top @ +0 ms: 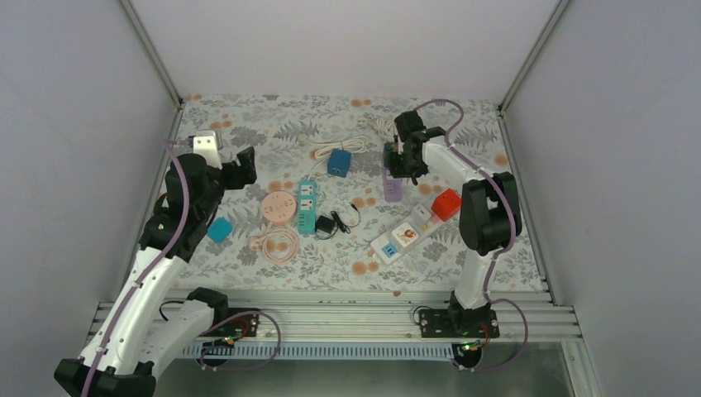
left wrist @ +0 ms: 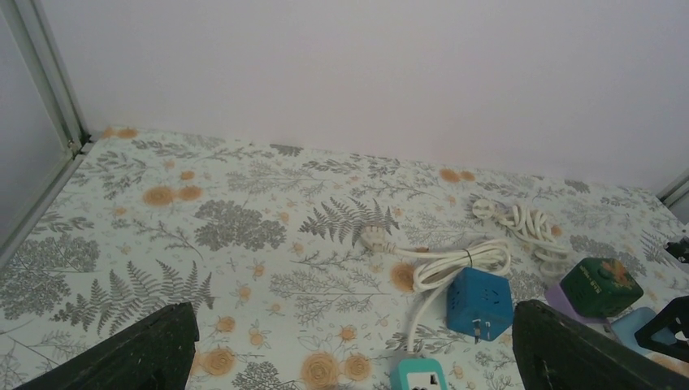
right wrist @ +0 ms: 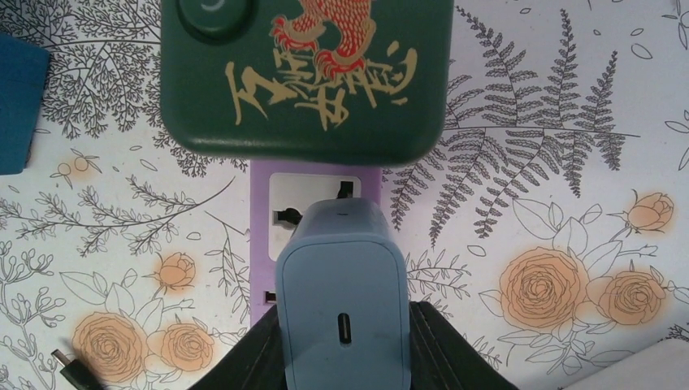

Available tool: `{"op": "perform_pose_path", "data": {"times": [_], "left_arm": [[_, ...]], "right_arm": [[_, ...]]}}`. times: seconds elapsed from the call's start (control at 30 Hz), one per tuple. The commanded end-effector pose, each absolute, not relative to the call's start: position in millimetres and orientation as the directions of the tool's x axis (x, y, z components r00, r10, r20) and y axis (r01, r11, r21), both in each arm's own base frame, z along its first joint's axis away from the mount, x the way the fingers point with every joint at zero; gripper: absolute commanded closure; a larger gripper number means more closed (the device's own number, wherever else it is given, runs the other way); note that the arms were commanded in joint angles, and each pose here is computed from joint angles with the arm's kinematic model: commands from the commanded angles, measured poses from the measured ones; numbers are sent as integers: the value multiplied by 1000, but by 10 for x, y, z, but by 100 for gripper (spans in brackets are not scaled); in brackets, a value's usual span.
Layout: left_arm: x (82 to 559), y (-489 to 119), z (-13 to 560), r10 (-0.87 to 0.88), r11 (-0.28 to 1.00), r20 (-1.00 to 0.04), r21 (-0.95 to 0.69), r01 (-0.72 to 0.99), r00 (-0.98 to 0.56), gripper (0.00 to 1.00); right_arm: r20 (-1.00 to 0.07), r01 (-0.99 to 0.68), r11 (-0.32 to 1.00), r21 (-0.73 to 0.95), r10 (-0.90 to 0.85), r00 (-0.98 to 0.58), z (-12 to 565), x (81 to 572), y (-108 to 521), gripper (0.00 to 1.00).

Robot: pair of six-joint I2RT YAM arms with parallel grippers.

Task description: Insert the plug

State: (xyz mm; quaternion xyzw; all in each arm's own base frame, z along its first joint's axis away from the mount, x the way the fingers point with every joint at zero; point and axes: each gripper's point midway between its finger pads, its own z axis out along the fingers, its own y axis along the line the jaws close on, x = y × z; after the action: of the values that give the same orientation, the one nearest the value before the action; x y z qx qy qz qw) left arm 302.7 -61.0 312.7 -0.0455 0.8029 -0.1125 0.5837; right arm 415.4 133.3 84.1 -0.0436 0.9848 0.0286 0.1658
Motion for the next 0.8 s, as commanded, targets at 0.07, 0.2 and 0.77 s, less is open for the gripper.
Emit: {"op": "perform_pose_path", "data": {"times": [0.07, 0.2, 0.77], "left_arm": [[2998, -560, 3116, -188, 976, -933, -211, 45, -306, 4], [2992, -556, 3120, -187, 977, -935, -210, 45, -303, 4], [3006, -555, 3088, -184, 978, -933, -207, 42, -309, 3]], "right_arm": [[-328, -81, 996, 25, -68, -942, 824, 4254, 1300, 80], [-324, -64, 998, 15, -55, -945, 778, 4258, 1278, 81], [-262, -39, 999, -16, -42, -964, 595, 4128, 1208, 81]]}}
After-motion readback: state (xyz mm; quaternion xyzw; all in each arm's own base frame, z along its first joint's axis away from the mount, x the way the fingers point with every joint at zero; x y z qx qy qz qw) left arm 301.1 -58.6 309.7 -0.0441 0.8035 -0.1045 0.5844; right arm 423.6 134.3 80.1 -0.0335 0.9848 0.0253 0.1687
